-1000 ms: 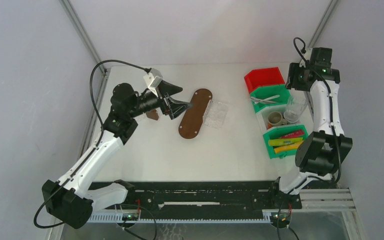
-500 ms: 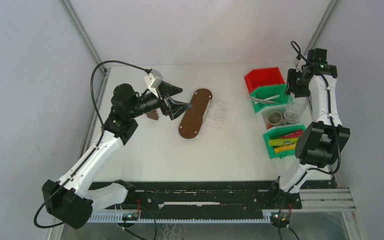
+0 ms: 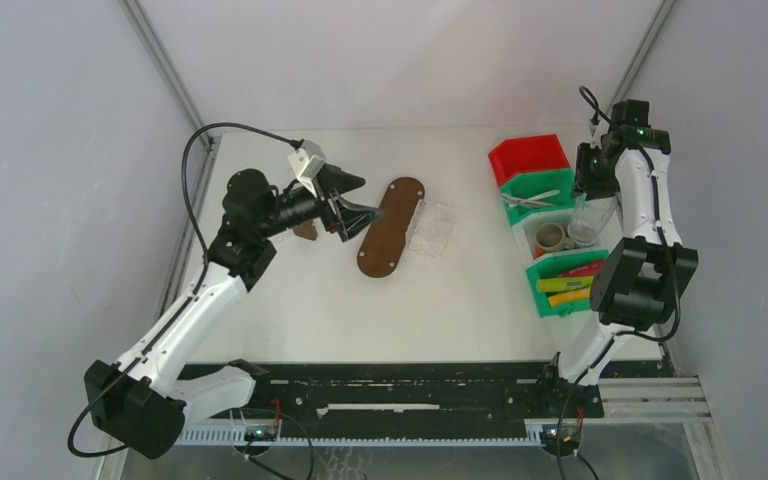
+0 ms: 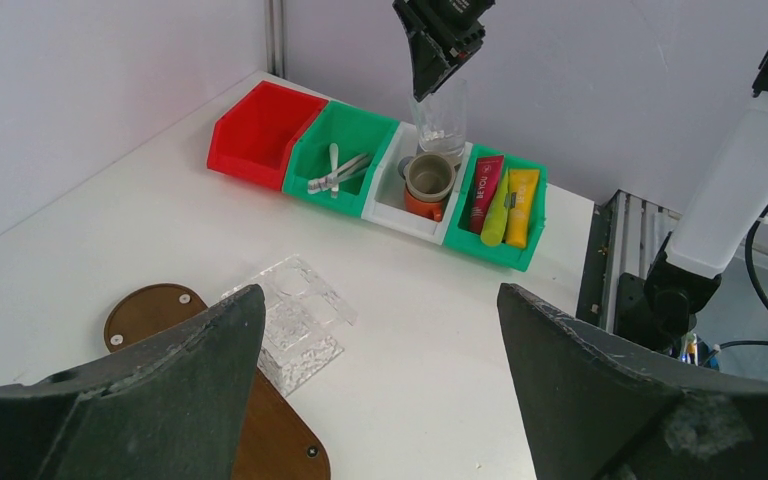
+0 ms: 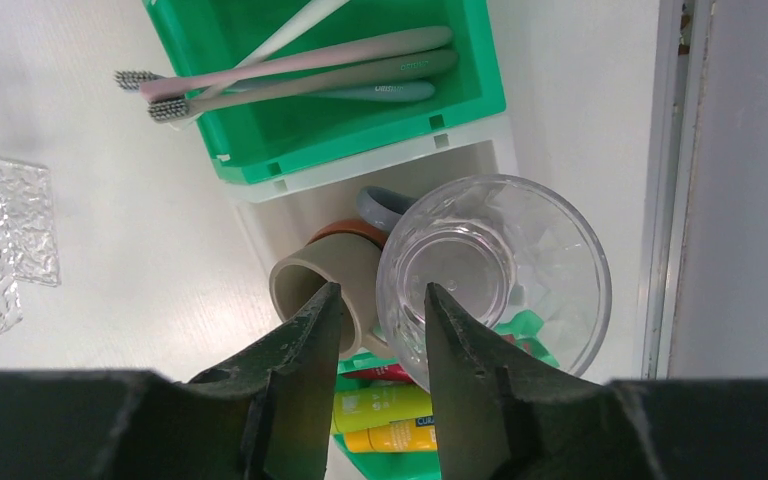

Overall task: Prepare toiletry sets of a toothbrush and toothpaste on the tray
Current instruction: Pick up the cup from the storage box.

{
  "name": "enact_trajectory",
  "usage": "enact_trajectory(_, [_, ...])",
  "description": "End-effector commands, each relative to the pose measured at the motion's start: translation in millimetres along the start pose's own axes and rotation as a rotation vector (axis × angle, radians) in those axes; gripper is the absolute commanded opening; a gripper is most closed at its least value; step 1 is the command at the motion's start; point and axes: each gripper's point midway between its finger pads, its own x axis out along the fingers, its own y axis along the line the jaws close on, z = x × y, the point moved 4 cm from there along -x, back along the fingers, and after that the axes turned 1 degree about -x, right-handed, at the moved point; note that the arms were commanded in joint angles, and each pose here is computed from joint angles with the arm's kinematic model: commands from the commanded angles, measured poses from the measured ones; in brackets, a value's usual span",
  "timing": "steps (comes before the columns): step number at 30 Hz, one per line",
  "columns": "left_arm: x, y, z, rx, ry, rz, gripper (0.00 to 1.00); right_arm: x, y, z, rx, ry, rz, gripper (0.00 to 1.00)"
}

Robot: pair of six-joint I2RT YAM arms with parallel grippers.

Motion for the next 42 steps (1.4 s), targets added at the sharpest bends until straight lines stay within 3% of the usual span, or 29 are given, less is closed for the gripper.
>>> enact_trajectory(1, [-3.1, -5.2, 3.4, 0.05, -0.032, -0.018, 0.9, 4.7, -0.6, -2.7, 0.004, 0.022, -0.004, 0.44])
enact_trajectory(15, [-2.9, -4.6, 2.5, 0.051, -0.036, -0.018, 0.9, 13.2, 1.5, -7.4, -0.007, 0.06, -0.018, 0.33])
enact_trajectory(22, [-3.6, -4.7, 1.8, 0.054, -0.039, -0.017, 0.9, 10.3, 2.1, -7.5, -0.012, 0.055, -0.027, 0.2])
enact_trajectory(28, [-3.9, -5.1, 1.8, 0.055, -0.04, -0.017, 0.9, -4.4, -0.3, -0.3, -0.01, 0.002, -0.044, 0.0])
enact_trajectory(42, [-4.4, -5.2, 2.7, 0.058, -0.044, -0.011, 0.9, -65.8, -3.9, 23.5, -0.013, -0.224, -0.1, 0.0])
